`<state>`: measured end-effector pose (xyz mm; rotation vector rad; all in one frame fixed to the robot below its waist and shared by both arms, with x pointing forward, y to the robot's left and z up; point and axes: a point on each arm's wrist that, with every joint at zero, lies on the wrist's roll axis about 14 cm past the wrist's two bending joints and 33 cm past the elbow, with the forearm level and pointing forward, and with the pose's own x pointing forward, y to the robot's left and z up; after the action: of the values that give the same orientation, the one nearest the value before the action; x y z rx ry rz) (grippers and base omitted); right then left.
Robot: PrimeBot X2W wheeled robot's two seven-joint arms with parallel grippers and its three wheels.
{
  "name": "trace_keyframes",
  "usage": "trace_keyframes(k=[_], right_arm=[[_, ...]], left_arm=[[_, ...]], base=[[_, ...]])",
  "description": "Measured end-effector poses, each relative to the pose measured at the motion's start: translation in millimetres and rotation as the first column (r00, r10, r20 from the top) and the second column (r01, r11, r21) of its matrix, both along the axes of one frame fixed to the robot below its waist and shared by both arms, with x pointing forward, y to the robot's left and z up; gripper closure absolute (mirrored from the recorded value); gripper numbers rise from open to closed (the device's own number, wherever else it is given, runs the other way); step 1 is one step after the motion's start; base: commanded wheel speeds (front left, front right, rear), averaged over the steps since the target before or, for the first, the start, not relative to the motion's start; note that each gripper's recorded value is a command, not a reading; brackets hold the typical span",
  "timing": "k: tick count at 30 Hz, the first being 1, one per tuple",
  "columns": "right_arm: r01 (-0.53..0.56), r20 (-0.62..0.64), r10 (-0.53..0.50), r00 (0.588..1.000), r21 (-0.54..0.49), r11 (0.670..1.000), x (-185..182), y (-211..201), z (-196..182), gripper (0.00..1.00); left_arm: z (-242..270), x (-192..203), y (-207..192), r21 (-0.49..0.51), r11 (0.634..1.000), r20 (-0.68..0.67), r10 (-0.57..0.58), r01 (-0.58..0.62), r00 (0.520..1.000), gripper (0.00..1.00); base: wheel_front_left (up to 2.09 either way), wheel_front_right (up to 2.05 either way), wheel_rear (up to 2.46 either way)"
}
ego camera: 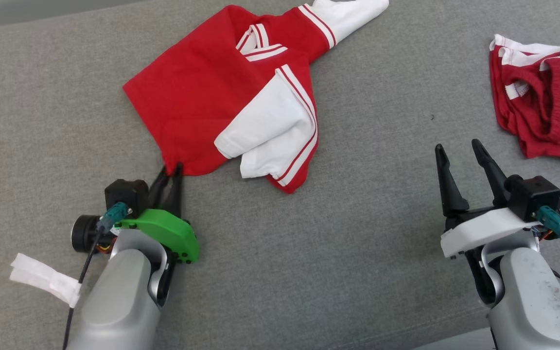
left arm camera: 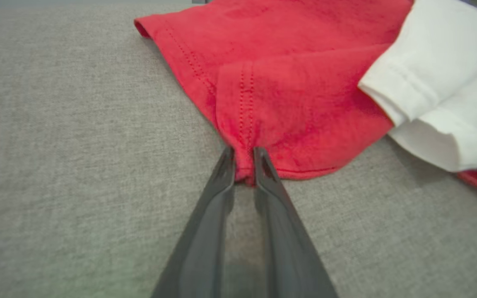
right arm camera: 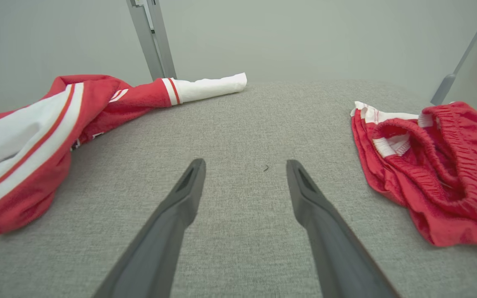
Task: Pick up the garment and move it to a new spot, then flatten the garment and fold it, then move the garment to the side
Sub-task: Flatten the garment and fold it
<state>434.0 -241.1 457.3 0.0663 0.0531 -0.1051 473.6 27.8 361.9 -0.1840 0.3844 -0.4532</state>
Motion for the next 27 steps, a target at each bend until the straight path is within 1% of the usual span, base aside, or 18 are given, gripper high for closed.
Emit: trace_keyframes(k=[3, 7, 11, 16, 17, 18, 22, 25, 27], right_arm=[[0.01, -0.004, -0.01, 1.0, 0.0, 1.0, -0.4, -3.0, -1.7, 0.0], [-0.004, -0.004, 0.004, 1.0, 0.009, 1.0, 2.7, 2.7, -2.8, 0.0], [-0.028, -0.005, 0.029, 1.0, 0.024, 0.999, 5.8, 13.5, -4.1, 0.0], [-0.078, 0.002, 0.078, 0.997, 0.041, 0.996, 12.0, 33.0, -3.1, 0.0], [-0.089, 0.005, 0.089, 0.996, 0.044, 0.995, 13.4, 37.4, -2.3, 0.0], [-0.099, 0.007, 0.098, 0.995, 0.046, 0.994, 14.5, 41.1, -1.6, 0.0], [-0.122, 0.017, 0.121, 0.992, 0.051, 0.991, 17.4, 50.0, 1.5, 0.0], [-0.118, 0.016, 0.117, 0.993, 0.048, 0.992, 16.4, 48.0, 1.8, 0.0], [-0.108, 0.014, 0.107, 0.994, 0.046, 0.993, 14.9, 44.0, 1.3, 0.0]], left_arm=[[0.9, -0.9, -2.0, -0.022, 1.0, -0.007, 0.005, -0.005, 1.0, 1.0], [16.4, 7.1, 19.7, -0.056, 0.995, 0.031, 0.088, -0.086, 0.996, 1.0], [20.1, -4.6, 53.1, -0.038, 0.983, 0.047, 0.18, -0.178, 0.983, 1.0], [11.5, -32.4, 83.6, 0.003, 0.968, 0.021, 0.25, -0.25, 0.968, 1.0], [13.0, -35.0, 89.7, 0.008, 0.963, 0.026, 0.268, -0.268, 0.963, 0.75], [16.2, -35.7, 95.1, 0.014, 0.959, 0.038, 0.282, -0.283, 0.959, 0.0], [50.2, -25.1, 99.6, -0.001, 0.957, 0.154, 0.288, -0.292, 0.945, 0.0], [72.8, -16.9, 87.4, -0.031, 0.966, 0.225, 0.257, -0.257, 0.94, 0.0], [77.1, -15.7, 74.0, -0.043, 0.975, 0.239, 0.22, -0.216, 0.946, 0.0]], base=[[0.0, 0.0, 0.0], [0.0, 0.0, 0.0], [0.0, 0.0, 0.0], [0.0, 0.0, 0.0], [0.0, 0.0, 0.0], [0.0, 0.0, 0.0], [0.0, 0.0, 0.0], [0.0, 0.0, 0.0], [0.0, 0.0, 0.0]])
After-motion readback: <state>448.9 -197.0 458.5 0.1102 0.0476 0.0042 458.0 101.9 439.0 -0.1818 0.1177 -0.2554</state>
